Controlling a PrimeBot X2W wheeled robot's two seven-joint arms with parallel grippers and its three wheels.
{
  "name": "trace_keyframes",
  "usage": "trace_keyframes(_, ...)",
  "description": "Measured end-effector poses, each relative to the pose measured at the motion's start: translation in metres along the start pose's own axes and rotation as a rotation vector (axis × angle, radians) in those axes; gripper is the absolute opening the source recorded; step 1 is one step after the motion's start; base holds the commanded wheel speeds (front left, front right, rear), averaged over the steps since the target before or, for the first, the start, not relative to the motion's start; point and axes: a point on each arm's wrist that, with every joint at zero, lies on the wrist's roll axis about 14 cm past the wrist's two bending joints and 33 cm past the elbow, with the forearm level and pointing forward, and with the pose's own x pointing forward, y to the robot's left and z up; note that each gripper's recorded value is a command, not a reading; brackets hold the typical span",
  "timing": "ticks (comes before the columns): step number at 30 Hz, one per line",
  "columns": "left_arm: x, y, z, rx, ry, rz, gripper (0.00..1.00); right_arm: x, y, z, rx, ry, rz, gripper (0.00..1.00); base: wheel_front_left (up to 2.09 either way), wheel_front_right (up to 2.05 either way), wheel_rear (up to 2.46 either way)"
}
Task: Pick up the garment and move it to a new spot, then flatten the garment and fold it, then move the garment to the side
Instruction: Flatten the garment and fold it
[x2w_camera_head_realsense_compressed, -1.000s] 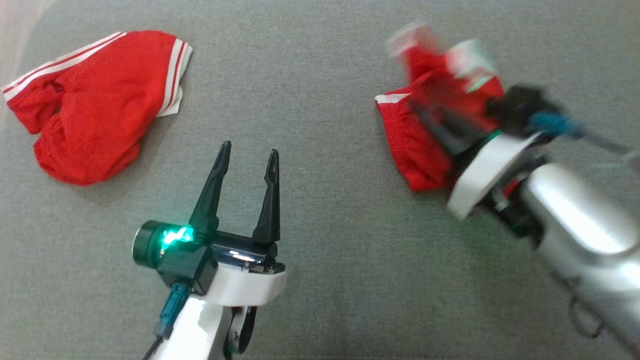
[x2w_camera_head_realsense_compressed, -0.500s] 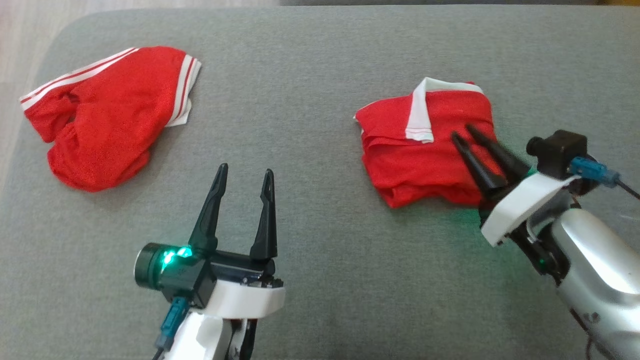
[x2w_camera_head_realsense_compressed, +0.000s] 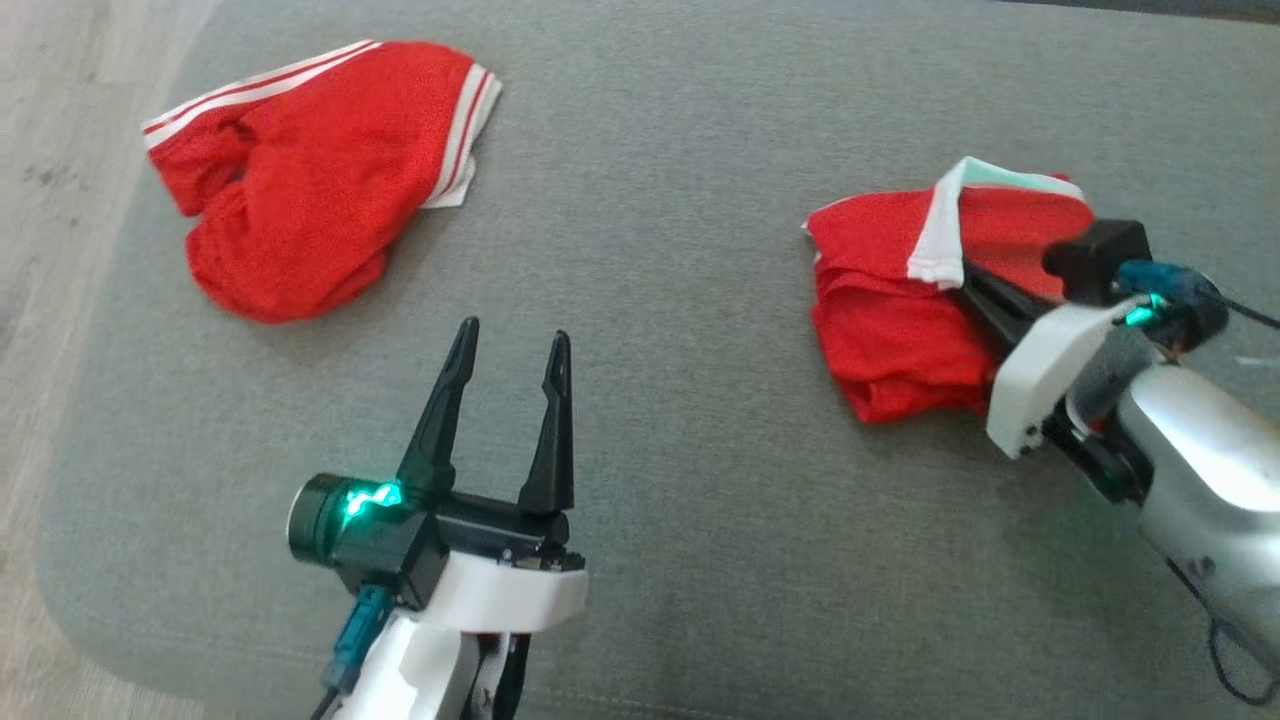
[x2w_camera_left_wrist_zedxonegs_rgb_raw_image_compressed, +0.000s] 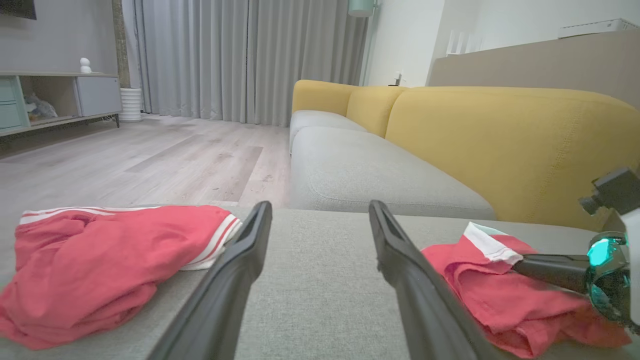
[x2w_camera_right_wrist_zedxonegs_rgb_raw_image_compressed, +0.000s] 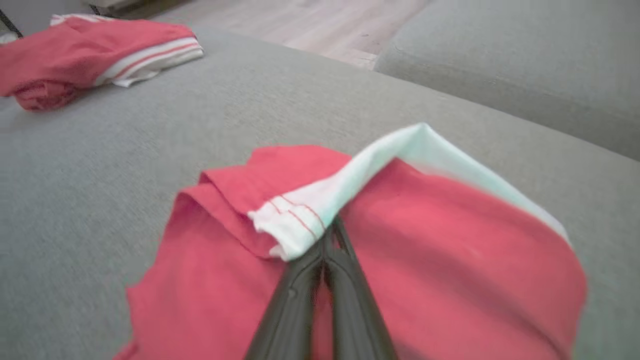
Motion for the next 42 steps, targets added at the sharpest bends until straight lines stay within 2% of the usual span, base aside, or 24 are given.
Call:
trace_keyframes(4,-0.002,0.007,0.003,0.004,-0.006,0.025,1.00,0.015,0.015,0.052,0.022,-0.193,0.046,0.00,0.00,0.00,0.00)
trace_keyframes(7,-0.004,0.007,0.008,0.007,-0.020,0.028,1.00,0.012,0.008,0.091,0.001,-0.328,0.023,0.00,0.00,0.00,0.00)
trace_keyframes(8,-0.005,0.007,0.010,0.008,-0.026,0.029,1.00,0.009,0.005,0.098,0.003,-0.351,0.009,0.84,0.00,0.00,0.00)
trace_keyframes(9,-0.006,0.007,0.012,0.009,-0.030,0.032,1.00,0.005,0.003,0.100,0.003,-0.361,-0.003,1.00,0.00,0.00,0.00)
trace_keyframes(15,-0.017,0.014,0.010,0.007,-0.021,0.062,1.00,-0.044,-0.019,0.115,0.082,-0.513,-0.149,1.00,0.00,0.00,0.00)
trace_keyframes(17,-0.025,0.015,0.004,0.003,-0.002,0.071,1.00,-0.065,-0.020,0.096,0.113,-0.525,-0.208,1.00,0.00,0.00,0.00)
trace_keyframes(21,-0.039,0.017,-0.006,0.003,0.032,0.081,1.00,-0.103,-0.001,0.032,0.193,-0.470,-0.301,1.00,0.00,0.00,0.00)
trace_keyframes(24,-0.044,0.016,-0.011,0.012,0.048,0.070,1.00,-0.136,0.000,0.015,0.223,-0.493,-0.395,1.00,0.00,0.00,0.00)
trace_keyframes(28,-0.049,0.014,-0.013,0.016,0.052,0.061,1.00,-0.160,0.003,0.009,0.214,-0.516,-0.452,1.00,0.00,0.00,0.00)
trace_keyframes(33,-0.067,0.010,-0.025,0.043,0.090,0.040,1.00,-0.188,0.024,-0.034,0.255,-0.458,-0.515,1.00,0.00,0.00,0.00)
trace_keyframes(42,-0.074,0.004,-0.032,0.068,0.110,0.015,1.00,-0.205,0.023,-0.021,0.188,-0.507,-0.554,1.00,0.00,0.00,0.00)
